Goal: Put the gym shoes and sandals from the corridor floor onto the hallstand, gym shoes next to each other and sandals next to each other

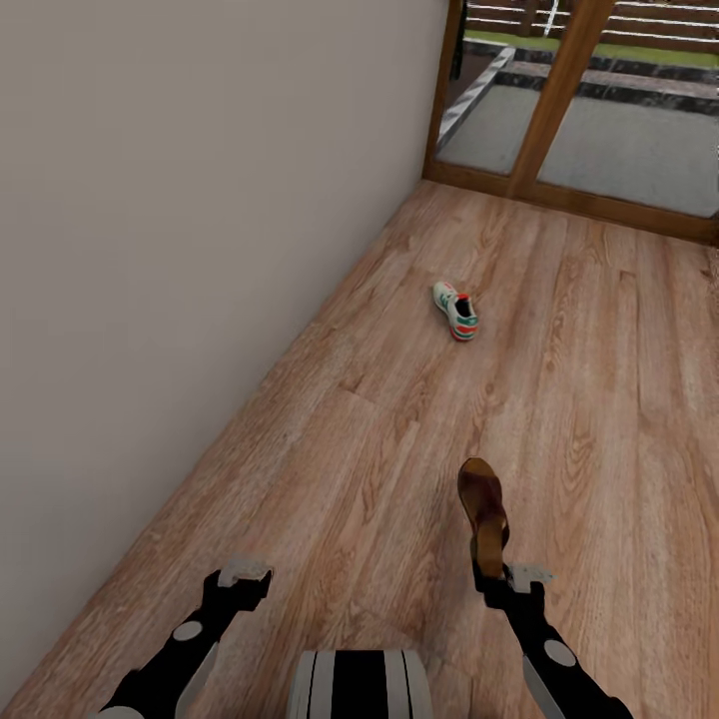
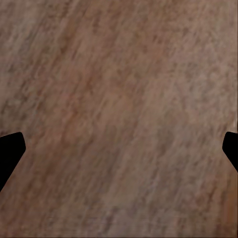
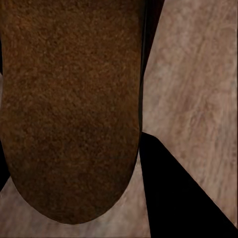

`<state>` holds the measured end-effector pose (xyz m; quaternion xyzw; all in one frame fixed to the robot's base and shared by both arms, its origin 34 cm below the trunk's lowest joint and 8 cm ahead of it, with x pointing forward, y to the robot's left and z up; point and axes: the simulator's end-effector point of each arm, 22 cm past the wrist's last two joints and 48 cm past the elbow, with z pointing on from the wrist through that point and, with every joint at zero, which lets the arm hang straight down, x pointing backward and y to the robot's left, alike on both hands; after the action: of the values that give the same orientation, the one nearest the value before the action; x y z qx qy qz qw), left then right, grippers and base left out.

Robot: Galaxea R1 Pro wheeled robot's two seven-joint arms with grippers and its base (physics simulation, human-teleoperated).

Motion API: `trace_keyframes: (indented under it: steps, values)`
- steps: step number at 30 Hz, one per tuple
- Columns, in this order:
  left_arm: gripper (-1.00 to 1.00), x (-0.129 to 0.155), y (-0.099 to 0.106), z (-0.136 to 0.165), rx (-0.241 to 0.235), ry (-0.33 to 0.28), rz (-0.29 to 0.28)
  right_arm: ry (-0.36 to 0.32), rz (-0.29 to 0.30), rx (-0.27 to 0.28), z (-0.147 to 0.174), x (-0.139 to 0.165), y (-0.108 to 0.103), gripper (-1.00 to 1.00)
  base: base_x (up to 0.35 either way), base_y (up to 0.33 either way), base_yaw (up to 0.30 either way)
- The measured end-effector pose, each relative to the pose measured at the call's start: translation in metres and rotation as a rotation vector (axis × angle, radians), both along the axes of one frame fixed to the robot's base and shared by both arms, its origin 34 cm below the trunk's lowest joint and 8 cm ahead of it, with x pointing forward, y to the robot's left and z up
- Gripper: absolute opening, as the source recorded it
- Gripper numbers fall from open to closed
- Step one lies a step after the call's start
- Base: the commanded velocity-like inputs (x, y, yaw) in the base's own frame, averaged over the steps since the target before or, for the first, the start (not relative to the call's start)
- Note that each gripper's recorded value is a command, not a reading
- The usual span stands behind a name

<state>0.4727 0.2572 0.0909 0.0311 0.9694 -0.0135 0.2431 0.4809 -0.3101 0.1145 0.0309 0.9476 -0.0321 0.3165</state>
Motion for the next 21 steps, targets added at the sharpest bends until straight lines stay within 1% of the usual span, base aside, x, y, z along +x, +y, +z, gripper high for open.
trace_keyframes:
  steps: [1,2,4,7,10,14,16,17,20,21]
  values:
    - [1.00,-0.001,0.001,0.001,0.002,-0.002,0.000,-0.021,0.002,-0.003,0.004,0.004,-0.001,-1.00,0.000,0.000,0.000]
    - [1.00,-0.008,0.007,0.002,0.011,0.001,0.001,-0.066,0.003,-0.014,0.012,0.013,-0.008,-1.00,0.000,0.000,0.000]
    - [1.00,-0.016,0.014,0.003,0.027,0.006,0.008,-0.098,0.007,-0.023,0.020,0.020,-0.013,-1.00,0.000,0.000,0.000]
    - [1.00,-0.020,0.020,0.005,0.043,0.004,0.022,-0.124,0.011,-0.034,0.028,0.026,-0.019,-1.00,0.000,0.000,0.000]
    - [1.00,-0.027,0.026,0.007,0.053,0.003,0.048,-0.137,0.015,-0.046,0.034,0.030,-0.026,-1.00,0.000,0.000,0.000]
    - [1.00,-0.033,0.027,0.010,0.054,-0.015,0.062,-0.122,0.012,-0.063,0.035,0.021,-0.038,-1.00,0.000,0.000,-0.029]
    - [1.00,-0.034,0.027,0.013,0.053,-0.030,0.065,-0.097,0.006,-0.067,0.031,0.010,-0.042,-1.00,0.000,0.000,-0.079]
    - [1.00,-0.037,0.027,0.014,0.052,-0.036,0.067,-0.071,-0.001,-0.069,0.026,-0.002,-0.044,-1.00,0.000,0.000,-0.090]
    - [1.00,-0.040,0.025,0.018,0.050,-0.057,0.069,-0.039,-0.009,-0.071,0.022,-0.019,-0.047,-1.00,0.000,0.000,-0.096]
    - [1.00,-0.040,0.025,0.020,0.049,-0.066,0.069,-0.039,-0.010,-0.073,0.023,-0.020,-0.047,-1.00,0.000,0.000,-0.097]
